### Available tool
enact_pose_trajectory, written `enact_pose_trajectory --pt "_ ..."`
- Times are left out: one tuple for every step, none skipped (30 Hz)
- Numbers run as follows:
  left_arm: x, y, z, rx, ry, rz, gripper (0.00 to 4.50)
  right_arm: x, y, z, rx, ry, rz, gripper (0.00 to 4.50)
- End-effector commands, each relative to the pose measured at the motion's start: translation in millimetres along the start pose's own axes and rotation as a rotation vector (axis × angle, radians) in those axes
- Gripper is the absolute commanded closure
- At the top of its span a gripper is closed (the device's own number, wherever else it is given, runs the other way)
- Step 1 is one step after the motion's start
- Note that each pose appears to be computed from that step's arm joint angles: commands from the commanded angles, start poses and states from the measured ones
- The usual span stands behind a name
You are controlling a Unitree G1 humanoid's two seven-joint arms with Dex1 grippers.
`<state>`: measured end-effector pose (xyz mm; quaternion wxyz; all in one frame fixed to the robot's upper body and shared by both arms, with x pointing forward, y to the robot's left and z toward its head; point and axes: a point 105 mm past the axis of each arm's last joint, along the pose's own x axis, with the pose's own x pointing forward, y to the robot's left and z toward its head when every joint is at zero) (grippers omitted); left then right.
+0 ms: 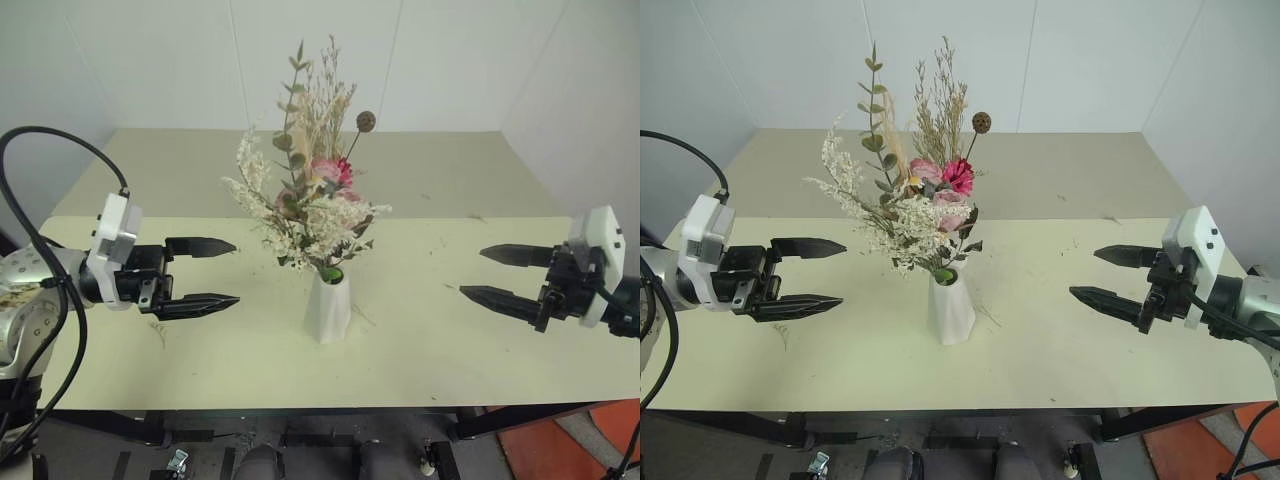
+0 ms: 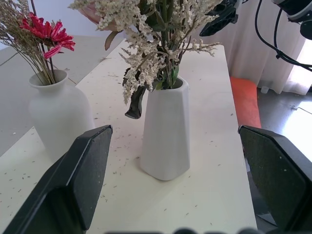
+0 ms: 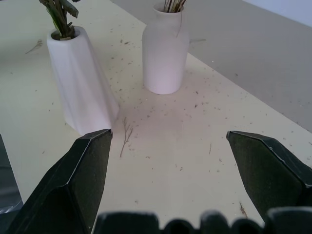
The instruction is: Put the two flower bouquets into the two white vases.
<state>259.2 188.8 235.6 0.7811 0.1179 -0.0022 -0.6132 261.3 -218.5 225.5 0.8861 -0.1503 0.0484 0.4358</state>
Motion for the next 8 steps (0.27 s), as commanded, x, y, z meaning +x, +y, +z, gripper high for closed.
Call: enact_pose_trajectory --pt "-3.0 -0.4 14.9 0.068 -0.008 0.008 0.00 -5.1 -1.8 14.1 -0.050 -0.052 -0.026 0.05" --pt "-2.7 -0.1 15.3 0.068 -0.009 0.009 0.00 -5.0 -2.1 14.1 -0.050 -0.052 -0.027 0.05" --pt "-2.5 -0.1 15.7 0.068 -0.010 0.009 0.00 -5.0 -2.1 14.0 -0.051 -0.052 -0.027 0.05" --pt "-2.4 -0.2 15.9 0.069 -0.010 0.008 0.00 -5.0 -1.9 14.0 -0.051 -0.052 -0.027 0.05" --pt "-2.3 -0.3 15.9 0.069 -0.010 0.008 0.00 -4.9 -1.9 13.8 -0.052 -0.052 -0.028 0.05" --pt "-2.2 -0.4 15.9 0.069 -0.010 0.007 0.00 -4.9 -1.9 13.5 -0.054 -0.050 -0.028 0.05" --pt "-1.9 -0.4 15.7 0.068 -0.010 0.006 0.00 -5.0 -2.0 13.3 -0.056 -0.049 -0.030 0.05" --pt "-1.7 -0.5 15.5 0.068 -0.010 0.005 0.00 -5.3 -2.4 13.3 -0.061 -0.047 -0.032 0.05"
